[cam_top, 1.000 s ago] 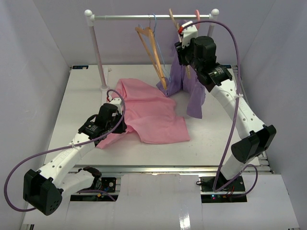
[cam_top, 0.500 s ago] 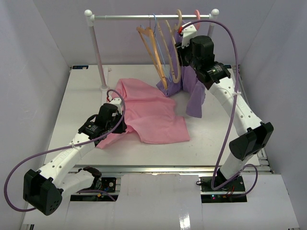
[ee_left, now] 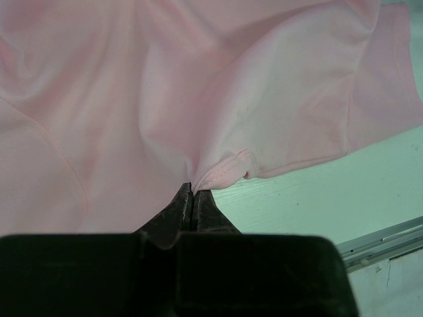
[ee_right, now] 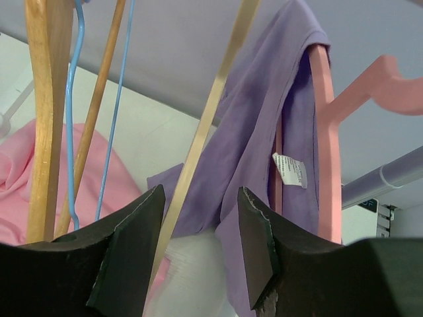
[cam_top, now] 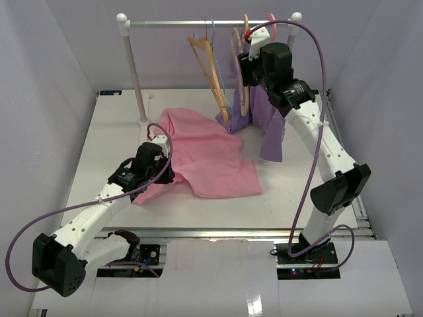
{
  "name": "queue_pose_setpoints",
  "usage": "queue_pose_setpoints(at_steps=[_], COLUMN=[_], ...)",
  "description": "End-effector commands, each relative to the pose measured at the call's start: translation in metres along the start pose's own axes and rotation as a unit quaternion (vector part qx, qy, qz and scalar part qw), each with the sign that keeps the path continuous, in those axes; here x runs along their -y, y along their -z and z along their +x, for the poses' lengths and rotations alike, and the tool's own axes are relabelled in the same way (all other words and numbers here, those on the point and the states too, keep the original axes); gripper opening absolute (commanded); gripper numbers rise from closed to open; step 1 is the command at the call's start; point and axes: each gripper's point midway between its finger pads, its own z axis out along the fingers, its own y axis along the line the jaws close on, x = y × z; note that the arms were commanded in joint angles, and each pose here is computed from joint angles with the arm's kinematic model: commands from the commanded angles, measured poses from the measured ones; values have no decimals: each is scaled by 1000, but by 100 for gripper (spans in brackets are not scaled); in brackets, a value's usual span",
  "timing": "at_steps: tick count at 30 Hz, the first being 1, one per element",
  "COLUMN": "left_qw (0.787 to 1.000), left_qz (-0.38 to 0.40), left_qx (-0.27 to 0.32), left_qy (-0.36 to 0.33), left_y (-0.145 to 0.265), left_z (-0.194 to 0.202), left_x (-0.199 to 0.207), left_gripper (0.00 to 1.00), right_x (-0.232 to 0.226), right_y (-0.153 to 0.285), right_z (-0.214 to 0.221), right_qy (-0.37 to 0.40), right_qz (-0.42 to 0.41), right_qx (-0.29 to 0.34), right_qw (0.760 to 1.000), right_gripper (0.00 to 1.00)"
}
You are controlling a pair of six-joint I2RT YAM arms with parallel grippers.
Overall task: Place the t-shirt on the hanger
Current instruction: Pick up the hanger from the clothesline.
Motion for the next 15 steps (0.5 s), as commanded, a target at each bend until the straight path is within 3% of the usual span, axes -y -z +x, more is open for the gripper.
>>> queue_pose_setpoints(at_steps=[1,9,15], left_qw=[1000,1000,1000], left_qz=[9,9,10], left_qx=[15,16,15], left_qy=[-1,-1,-1], left_y=[4,4,4], left_z=[-5,-5,-5], left_x=[4,4,4], left_gripper=[0,0,0], right_x=[11,4,3], right_y=[5,-8,-16], right_z=[-23,-15,-1], right_qy=[2,-15,-17], right_qz=[11,3,9], right_qx=[29,19,2], right_qw=[1000,1000,1000], right_gripper=[55,52,30])
